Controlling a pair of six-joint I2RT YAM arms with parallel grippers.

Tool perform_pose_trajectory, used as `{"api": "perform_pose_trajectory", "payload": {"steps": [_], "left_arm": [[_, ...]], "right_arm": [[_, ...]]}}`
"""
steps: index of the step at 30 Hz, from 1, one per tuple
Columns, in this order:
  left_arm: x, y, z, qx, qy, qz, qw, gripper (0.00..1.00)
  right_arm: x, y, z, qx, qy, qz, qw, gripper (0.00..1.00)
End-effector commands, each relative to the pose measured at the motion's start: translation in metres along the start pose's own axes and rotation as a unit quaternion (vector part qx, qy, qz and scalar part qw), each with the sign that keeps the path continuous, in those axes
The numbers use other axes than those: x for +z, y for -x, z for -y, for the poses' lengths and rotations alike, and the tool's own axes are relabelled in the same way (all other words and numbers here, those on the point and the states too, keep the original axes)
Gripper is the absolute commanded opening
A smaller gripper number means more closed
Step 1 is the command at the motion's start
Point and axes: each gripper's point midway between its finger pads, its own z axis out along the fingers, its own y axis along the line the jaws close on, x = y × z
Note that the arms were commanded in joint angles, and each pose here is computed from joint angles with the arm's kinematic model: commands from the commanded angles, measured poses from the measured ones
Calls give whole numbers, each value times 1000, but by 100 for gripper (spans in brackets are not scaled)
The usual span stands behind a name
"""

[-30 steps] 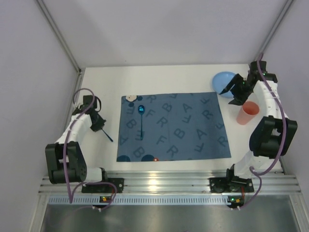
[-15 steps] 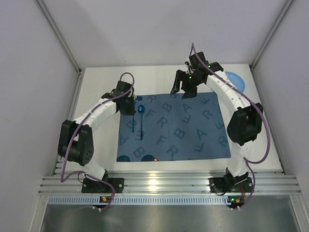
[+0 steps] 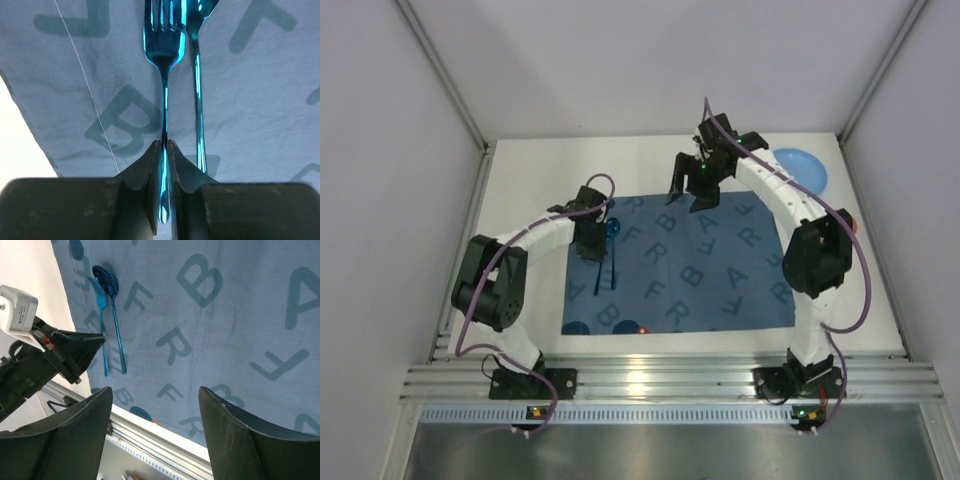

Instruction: Set the dinner table for one person

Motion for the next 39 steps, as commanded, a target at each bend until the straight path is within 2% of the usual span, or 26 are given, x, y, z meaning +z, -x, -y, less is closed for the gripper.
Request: {"api": "perform_pose_trajectory", "payload": {"steps": [1, 6, 8, 10, 13, 15, 19, 26, 29, 39], "left_arm": [[-2, 9, 1, -17, -3, 26, 1000, 16], [-9, 18, 0, -38, 9, 43, 998, 25], [-12, 21, 1, -56, 10, 49, 997, 35], [-18, 29, 7, -67, -1, 60, 996, 38], [-23, 43, 15, -66, -17, 77, 995, 38], [-25, 51, 28, -56, -42, 79, 994, 32], [-11, 50, 39, -34, -42, 58, 997, 22], [9, 40, 43, -22, -26, 35, 999, 21], [17, 32, 32, -22, 11, 23, 999, 20], [-2, 38, 21, -28, 44, 49, 997, 23]], "right_arm": [[-8, -4, -3, -4, -9, 13, 1000, 70], [-6, -28, 19, 8, -33, 1, 999, 70], [-4, -33, 25, 12, -39, 0, 999, 70], [-8, -33, 28, 11, -43, 7, 999, 70], [-13, -33, 33, 14, -50, 12, 999, 70], [-15, -35, 35, 15, -51, 14, 998, 70], [-16, -38, 42, 21, -56, 11, 998, 70], [-22, -39, 55, 32, -62, 15, 997, 69], [-26, -39, 62, 37, -65, 17, 997, 69], [-30, -41, 80, 49, -75, 18, 996, 69]]}}
